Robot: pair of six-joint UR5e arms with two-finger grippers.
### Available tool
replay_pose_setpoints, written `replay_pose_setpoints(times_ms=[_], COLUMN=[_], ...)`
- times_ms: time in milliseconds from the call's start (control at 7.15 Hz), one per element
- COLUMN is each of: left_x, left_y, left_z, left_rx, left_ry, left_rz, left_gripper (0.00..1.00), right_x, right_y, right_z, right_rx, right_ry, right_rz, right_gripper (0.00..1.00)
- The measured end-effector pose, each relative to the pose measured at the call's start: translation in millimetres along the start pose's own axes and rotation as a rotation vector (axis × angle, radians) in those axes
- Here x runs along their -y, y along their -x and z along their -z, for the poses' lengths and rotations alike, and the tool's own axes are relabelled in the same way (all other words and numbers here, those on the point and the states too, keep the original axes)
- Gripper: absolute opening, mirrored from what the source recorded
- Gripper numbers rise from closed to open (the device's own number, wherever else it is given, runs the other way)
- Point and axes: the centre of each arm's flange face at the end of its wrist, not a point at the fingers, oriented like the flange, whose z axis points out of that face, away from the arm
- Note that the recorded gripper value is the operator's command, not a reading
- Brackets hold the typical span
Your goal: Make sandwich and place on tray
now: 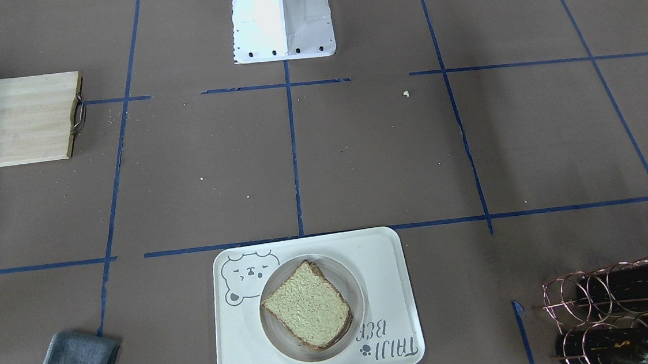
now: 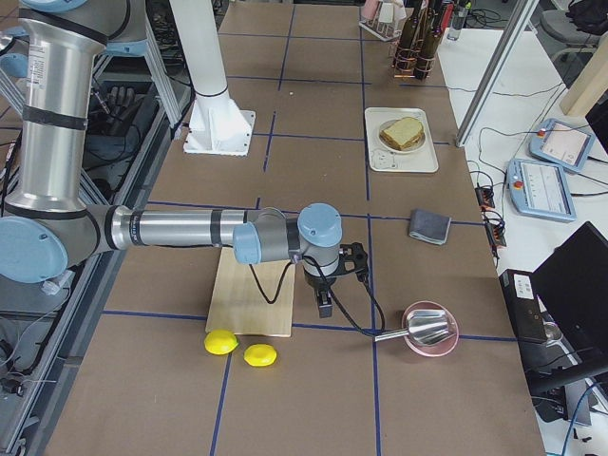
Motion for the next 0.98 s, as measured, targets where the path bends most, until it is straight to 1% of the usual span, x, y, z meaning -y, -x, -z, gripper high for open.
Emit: replay_pose_setpoints(times_ms=[280,420,979], left_x=[4.9,3.6,1.2], left_y=[-1.7,-6.1,-8.0], left_z=[4.5,9.5,12.2], left_rx=[0.007,0.010,0.011], left_ry=[-0.006,-0.015,-0.019], left_rz=[-0.003,-0.012,-0.013], left_gripper=[1.00,1.00,1.00], right_x=[0.2,0.2,1.4], right_y=[0.5,1.1,5.1], right_z=[-0.6,-0.7,-3.9], right_rx=[0.001,0.003,0.004], right_ry=[0.001,0.001,0.008], right_rz=[0.002,0.002,0.012], right_gripper=[1.00,1.00,1.00])
